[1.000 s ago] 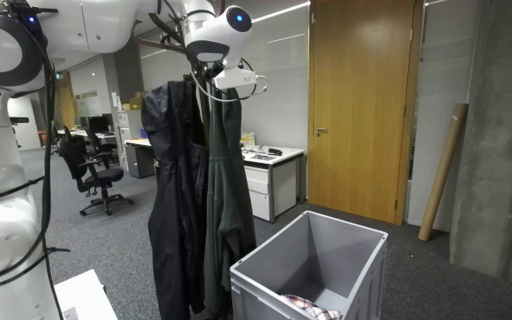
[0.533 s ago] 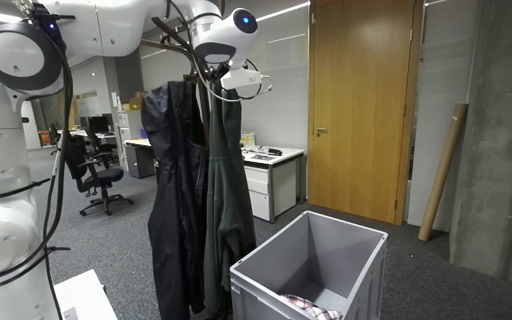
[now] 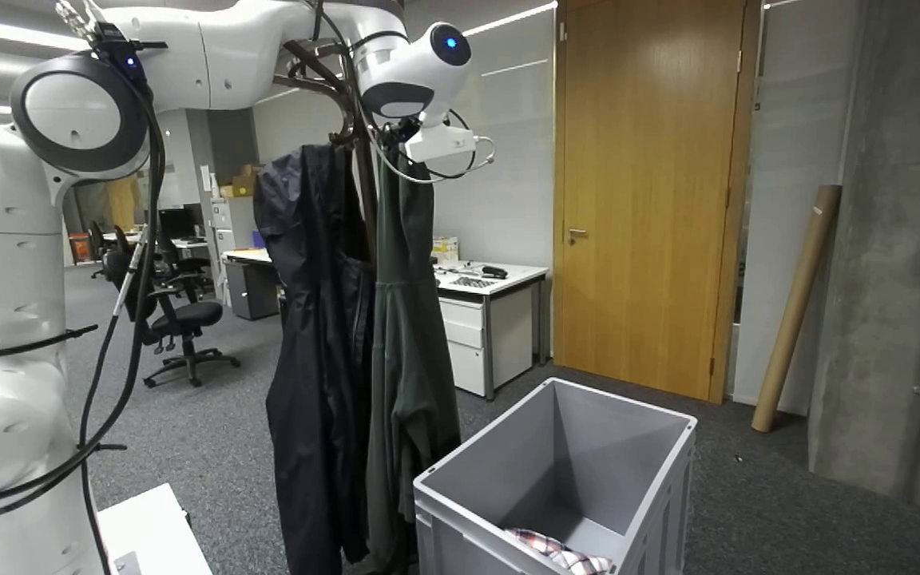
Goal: Unhang the green hoodie and hang it on the immediate hanger to the left
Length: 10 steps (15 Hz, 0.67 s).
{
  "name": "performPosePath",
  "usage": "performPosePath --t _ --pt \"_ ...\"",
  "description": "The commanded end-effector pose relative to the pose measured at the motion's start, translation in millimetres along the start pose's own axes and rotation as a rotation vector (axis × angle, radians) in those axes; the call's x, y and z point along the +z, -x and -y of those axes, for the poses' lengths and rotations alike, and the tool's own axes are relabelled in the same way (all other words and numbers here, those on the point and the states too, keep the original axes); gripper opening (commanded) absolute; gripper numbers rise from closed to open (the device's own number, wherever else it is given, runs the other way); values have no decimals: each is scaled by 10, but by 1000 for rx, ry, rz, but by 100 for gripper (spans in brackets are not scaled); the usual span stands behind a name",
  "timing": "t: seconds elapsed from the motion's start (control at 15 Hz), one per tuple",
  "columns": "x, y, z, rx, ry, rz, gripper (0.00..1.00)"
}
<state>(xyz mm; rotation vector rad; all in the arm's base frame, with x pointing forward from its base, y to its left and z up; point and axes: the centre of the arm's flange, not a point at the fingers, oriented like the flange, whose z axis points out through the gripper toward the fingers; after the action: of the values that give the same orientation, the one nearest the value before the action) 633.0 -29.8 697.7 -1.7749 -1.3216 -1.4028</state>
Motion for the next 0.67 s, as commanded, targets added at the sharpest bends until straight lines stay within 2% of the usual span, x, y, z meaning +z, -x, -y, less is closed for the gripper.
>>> performPosePath --t 0.0,0.27,0.47,0.6 --pt "19 -124 -154 -29 -27 -16 68" --pt "43 -139 -191 -34 -27 -18 39" --pt "43 -160 -206 -35 -26 -17 14" --pt "22 -229 -207 -31 -20 -15 1"
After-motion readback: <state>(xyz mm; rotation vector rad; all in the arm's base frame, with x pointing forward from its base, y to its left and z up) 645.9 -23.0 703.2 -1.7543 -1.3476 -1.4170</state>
